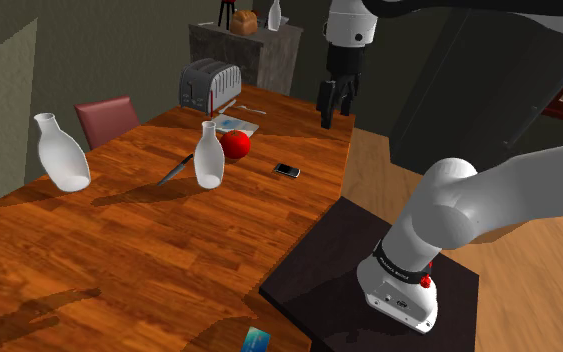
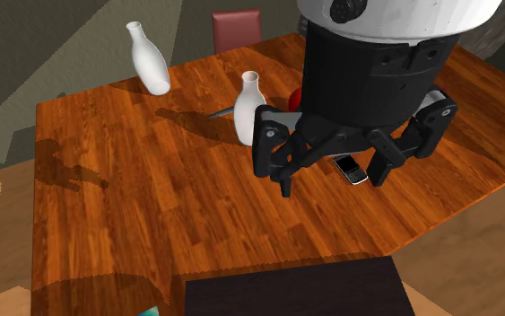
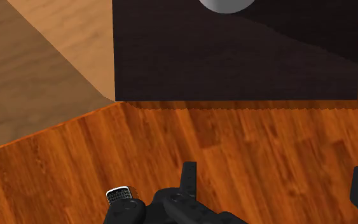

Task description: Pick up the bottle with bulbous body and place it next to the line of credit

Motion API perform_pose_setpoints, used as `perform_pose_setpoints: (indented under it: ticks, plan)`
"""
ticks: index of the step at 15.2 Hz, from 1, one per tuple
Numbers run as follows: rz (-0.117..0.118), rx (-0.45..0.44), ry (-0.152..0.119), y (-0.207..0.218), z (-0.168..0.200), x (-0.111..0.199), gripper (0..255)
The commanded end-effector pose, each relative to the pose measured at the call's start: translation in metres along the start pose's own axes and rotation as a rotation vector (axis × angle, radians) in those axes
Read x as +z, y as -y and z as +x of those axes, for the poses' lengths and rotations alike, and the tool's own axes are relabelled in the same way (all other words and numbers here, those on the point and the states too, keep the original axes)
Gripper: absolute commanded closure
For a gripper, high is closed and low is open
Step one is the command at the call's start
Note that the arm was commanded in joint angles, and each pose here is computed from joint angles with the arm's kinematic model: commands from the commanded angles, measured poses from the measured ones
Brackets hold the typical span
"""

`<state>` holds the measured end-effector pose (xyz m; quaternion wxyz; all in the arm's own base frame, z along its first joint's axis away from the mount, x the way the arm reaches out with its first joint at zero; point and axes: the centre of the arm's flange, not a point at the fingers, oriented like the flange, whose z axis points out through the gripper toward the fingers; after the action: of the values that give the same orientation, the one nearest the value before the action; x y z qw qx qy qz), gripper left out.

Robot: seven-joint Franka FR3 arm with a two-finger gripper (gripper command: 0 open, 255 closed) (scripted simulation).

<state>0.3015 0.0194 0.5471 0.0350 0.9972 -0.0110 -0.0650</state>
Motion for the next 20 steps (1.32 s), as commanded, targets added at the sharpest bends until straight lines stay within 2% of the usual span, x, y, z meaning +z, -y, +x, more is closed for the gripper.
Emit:
perform_pose_setpoints:
  ticks: [1, 20]
  plan:
    - [0.000, 0.000, 0.000, 0.000, 0.000, 0.000, 0]
    - [0.015, -0.086, -0.033, 0.025, 0.235, 0.066, 0]
